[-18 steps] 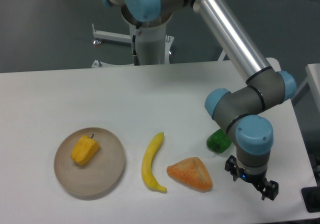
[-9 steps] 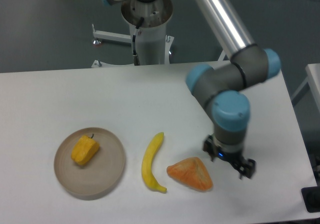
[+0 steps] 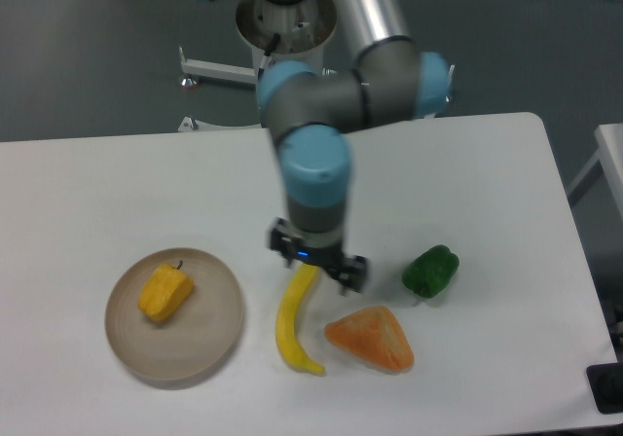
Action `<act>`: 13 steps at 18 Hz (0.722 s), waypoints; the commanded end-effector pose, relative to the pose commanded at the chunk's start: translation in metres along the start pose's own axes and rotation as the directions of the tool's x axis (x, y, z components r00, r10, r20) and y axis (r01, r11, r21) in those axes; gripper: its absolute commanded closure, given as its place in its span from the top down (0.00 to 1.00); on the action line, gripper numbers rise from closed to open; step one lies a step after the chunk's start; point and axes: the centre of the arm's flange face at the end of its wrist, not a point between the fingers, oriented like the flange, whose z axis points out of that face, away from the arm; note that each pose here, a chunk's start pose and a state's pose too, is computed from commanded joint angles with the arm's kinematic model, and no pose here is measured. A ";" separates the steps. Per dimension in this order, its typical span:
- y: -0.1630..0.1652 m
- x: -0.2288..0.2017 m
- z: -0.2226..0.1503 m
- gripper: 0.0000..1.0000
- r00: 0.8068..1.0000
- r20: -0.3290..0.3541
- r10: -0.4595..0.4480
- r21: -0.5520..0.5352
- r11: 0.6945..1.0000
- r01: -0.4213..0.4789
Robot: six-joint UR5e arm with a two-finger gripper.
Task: Pick up the yellow pepper from the plate
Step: 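Move the gripper across the table to above the yellow pepper on the plate, then lower the gripper onto the yellow pepper and close on it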
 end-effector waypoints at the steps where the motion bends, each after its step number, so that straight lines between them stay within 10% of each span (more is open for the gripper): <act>1: -0.006 0.013 0.000 1.00 1.000 -0.011 -0.020 0.008 1.000 0.020; 13: -0.042 0.100 0.036 1.00 0.999 -0.017 -0.028 0.080 0.996 0.030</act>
